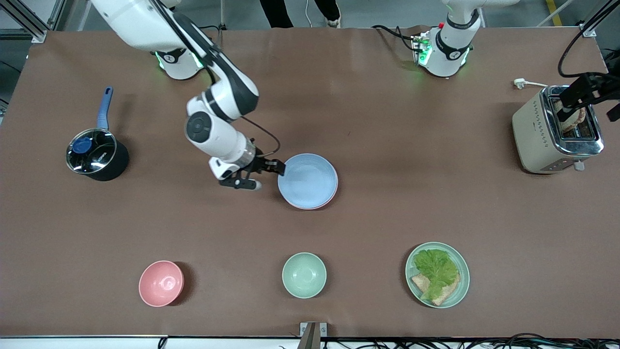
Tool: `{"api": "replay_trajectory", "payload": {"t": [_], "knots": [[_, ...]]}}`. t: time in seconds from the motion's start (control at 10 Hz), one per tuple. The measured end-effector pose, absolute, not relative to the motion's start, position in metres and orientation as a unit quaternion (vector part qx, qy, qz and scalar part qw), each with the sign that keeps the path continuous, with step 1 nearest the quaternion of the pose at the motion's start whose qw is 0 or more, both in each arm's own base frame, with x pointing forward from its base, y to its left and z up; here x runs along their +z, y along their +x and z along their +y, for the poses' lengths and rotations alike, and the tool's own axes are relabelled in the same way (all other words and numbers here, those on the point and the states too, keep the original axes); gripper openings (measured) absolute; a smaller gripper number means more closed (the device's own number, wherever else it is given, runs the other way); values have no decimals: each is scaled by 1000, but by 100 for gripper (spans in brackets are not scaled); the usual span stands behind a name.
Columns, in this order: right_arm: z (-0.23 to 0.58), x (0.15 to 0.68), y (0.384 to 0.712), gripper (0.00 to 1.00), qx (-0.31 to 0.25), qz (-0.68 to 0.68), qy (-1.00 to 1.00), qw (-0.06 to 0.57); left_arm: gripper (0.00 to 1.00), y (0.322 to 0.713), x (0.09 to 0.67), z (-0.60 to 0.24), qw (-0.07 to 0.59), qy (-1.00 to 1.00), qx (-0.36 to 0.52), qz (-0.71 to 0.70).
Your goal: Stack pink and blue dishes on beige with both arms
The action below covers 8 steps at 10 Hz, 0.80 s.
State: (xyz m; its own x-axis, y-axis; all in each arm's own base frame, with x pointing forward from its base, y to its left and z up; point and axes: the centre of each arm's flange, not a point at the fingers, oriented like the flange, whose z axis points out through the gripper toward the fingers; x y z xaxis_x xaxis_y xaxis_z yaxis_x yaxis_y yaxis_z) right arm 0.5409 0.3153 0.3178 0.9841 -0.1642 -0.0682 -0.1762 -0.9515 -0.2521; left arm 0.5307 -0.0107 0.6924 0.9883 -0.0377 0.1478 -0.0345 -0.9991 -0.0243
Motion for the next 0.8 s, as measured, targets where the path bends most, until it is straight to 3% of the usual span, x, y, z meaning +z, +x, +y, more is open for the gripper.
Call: {"api": "replay_trajectory", "payload": {"t": [0.4,0.8], "knots": [[169,482,580,100,-85,108,-990,28,100,539,699,-9,10,-999,-50,13],[13,605,579,100,-67,130,-989,-8,100,535,696,-23,1,-999,-30,16]]}}
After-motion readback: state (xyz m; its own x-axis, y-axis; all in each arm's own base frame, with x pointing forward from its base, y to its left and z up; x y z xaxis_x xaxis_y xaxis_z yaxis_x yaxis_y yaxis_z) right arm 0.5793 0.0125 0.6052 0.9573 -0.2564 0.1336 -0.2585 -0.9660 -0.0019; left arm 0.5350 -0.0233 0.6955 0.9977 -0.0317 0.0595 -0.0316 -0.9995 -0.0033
